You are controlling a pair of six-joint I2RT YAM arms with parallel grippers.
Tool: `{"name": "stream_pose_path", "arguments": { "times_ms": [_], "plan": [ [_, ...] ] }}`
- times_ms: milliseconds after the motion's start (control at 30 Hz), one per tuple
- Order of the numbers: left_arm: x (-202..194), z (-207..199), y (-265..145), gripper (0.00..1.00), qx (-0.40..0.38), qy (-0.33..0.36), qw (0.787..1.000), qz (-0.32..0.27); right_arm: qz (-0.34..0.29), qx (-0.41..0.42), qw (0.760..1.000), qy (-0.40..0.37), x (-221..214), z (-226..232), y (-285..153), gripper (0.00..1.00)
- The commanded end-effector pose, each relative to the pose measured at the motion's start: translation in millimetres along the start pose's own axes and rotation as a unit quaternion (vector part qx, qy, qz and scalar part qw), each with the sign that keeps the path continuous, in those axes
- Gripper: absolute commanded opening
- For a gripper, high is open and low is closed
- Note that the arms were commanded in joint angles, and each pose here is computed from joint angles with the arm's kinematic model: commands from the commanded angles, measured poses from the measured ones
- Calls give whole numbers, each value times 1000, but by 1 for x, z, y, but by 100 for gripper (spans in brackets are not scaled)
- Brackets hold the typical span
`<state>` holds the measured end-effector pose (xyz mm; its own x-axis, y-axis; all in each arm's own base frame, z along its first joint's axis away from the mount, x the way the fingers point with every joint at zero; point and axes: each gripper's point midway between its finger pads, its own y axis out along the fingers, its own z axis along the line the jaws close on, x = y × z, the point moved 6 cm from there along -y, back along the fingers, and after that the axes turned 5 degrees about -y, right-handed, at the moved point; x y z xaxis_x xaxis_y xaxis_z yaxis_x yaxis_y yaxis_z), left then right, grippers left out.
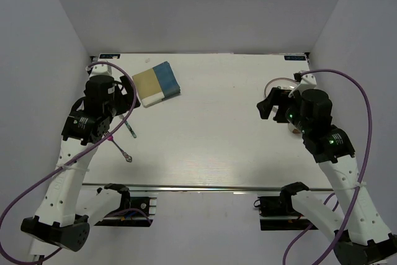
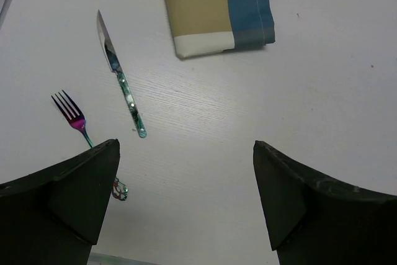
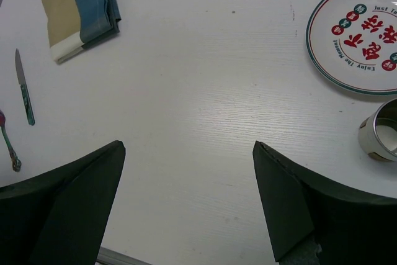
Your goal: Set the dinner table for one person
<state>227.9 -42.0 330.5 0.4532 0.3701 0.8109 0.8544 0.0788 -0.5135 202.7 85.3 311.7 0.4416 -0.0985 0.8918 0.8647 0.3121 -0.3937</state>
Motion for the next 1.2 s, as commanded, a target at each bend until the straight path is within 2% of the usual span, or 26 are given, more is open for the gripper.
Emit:
{"name": "stream_pose_path", "arguments": {
  "times_ms": [0, 233, 333, 467, 500, 533, 567, 600, 633, 700, 767, 833, 867, 900, 1167],
  "plan": [
    [1, 0, -5, 98, -11, -2, 1000, -3, -53, 11, 999, -8, 21, 4, -9, 89],
    [-1, -10, 1, 98, -47, 15, 999, 10, -49, 30, 998, -12, 20, 9, -7, 89],
    [-6, -23, 19, 98, -68, 28, 997, 33, -67, 97, 993, -19, 18, 22, -8, 89],
    [-13, -41, 67, 98, -46, 48, 992, 110, -57, 156, 986, -19, 9, 33, -2, 89],
    [-28, -48, 95, 98, -33, 62, 986, 154, -53, 165, 985, -22, 8, 35, -1, 89],
    [-22, -55, 106, 98, -31, 63, 985, 156, -47, 175, 983, -25, 6, 37, 1, 89],
    [-36, -60, 132, 98, -12, 75, 980, 186, -45, 173, 984, -24, 5, 37, 2, 89],
    [-39, -66, 142, 98, -7, 83, 977, 194, -40, 172, 984, -22, 3, 36, 5, 89],
    [-25, -77, 149, 98, -12, 80, 980, 180, -38, 166, 985, -17, 1, 35, 6, 89],
    [-32, -90, 177, 98, 0, 97, 976, 193, -32, 162, 986, -13, -4, 33, 10, 89],
    [-7, -108, 191, 98, -11, 101, 981, 164, -28, 163, 986, -10, -8, 33, 12, 89],
    [-26, -120, 228, 98, -8, 123, 972, 198, -19, 164, 986, -7, -13, 32, 15, 89],
    [-6, -134, 234, 98, -26, 129, 976, 176, -17, 166, 986, -7, -14, 32, 16, 89],
    [-31, -139, 260, 98, -19, 145, 967, 208, -12, 167, 986, -4, -17, 32, 17, 89],
    [-79, -147, 309, 97, -13, 159, 963, 218, 4, 179, 984, -2, -33, 32, 22, 89]
  ]
}}
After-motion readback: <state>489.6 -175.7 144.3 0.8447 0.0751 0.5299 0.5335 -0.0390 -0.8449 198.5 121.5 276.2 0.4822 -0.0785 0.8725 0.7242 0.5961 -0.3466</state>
